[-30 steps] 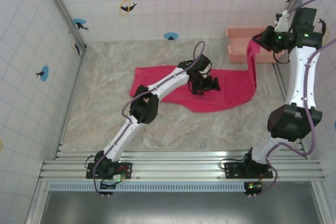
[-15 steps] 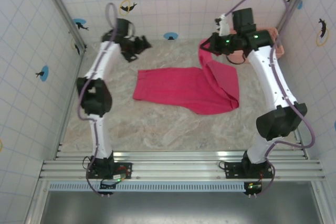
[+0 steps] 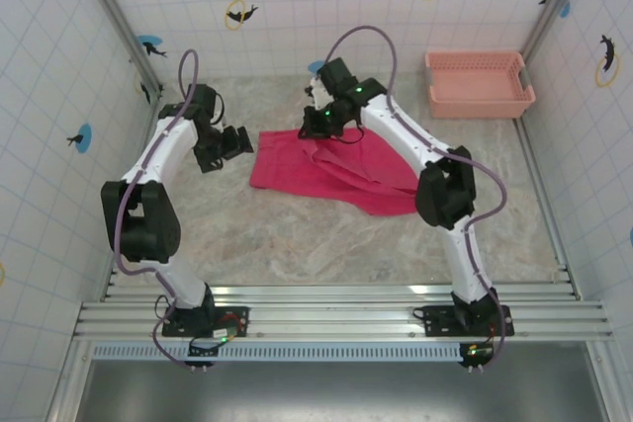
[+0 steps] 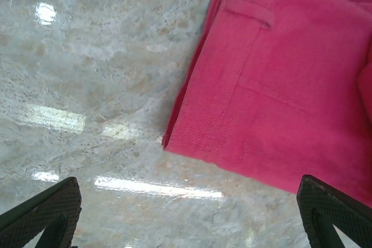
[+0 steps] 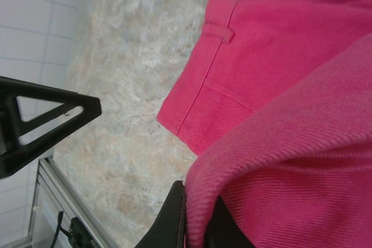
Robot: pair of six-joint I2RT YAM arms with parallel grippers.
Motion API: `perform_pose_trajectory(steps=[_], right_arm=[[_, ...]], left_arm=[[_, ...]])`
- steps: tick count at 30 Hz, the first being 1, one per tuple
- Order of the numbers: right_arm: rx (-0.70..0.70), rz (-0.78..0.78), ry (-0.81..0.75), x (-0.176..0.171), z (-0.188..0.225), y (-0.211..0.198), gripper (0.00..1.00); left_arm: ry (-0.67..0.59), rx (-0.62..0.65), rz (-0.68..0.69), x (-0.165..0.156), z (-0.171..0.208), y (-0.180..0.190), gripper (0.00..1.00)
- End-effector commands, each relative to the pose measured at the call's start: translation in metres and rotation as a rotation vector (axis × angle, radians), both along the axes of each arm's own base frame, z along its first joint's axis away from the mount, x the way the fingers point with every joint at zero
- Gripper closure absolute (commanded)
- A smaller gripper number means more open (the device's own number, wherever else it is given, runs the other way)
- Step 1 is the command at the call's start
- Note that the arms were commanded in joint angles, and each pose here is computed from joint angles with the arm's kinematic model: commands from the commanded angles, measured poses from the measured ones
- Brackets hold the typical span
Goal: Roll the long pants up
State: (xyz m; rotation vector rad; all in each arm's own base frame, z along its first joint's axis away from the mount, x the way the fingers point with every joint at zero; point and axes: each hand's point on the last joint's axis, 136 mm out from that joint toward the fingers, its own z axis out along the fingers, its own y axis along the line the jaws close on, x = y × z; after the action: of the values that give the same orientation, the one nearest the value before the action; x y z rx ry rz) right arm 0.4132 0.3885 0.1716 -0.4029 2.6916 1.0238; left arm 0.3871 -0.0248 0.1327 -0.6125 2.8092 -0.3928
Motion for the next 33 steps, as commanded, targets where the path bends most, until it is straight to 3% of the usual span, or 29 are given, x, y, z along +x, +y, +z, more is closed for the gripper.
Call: perform_pose_trajectory(steps=[1, 4, 8, 12, 17, 22, 25, 28, 33], right_arm=[[0.04, 0.055, -0.015, -0.005, -0.008, 0.042, 0.75], [0.064, 0.097, 0.036, -0.017, -0.022, 0.068, 0.54], [0.088, 0.082, -0.003, -0.01, 0.002, 0.069, 0.45], [0.128, -0.006, -0.062, 0.019, 0.054, 0.023, 0.41], [0.028, -0.111, -0.104, 0.038, 0.086, -0.083, 0.4], [-0.136, -0.221, -0.011, 0.018, 0.053, -0.211, 0.39], [-0.245, -0.292, 0.067, -0.008, 0.018, -0.279, 0.38], [-0.293, -0.318, 0.14, -0.033, -0.014, -0.316, 0.37], [-0.312, -0.319, 0.235, -0.056, -0.067, -0.331, 0.37]], left_arm=[[-0.006, 0.013, -0.056, -0.004, 0.006, 0.001, 0.02], [0.01, 0.034, -0.079, -0.005, 0.005, 0.003, 0.03], [0.02, 0.042, -0.089, -0.005, 0.003, 0.004, 0.02], [0.003, 0.049, -0.087, -0.003, 0.004, 0.005, 0.02], [-0.025, 0.093, -0.169, 0.003, 0.015, -0.01, 0.02], [-0.049, 0.126, -0.34, 0.01, 0.021, -0.075, 0.03], [-0.005, 0.059, -0.375, 0.008, -0.002, -0.117, 0.03], [0.061, -0.058, -0.335, 0.001, -0.039, -0.144, 0.02], [0.148, -0.113, -0.315, -0.011, -0.074, -0.162, 0.03]])
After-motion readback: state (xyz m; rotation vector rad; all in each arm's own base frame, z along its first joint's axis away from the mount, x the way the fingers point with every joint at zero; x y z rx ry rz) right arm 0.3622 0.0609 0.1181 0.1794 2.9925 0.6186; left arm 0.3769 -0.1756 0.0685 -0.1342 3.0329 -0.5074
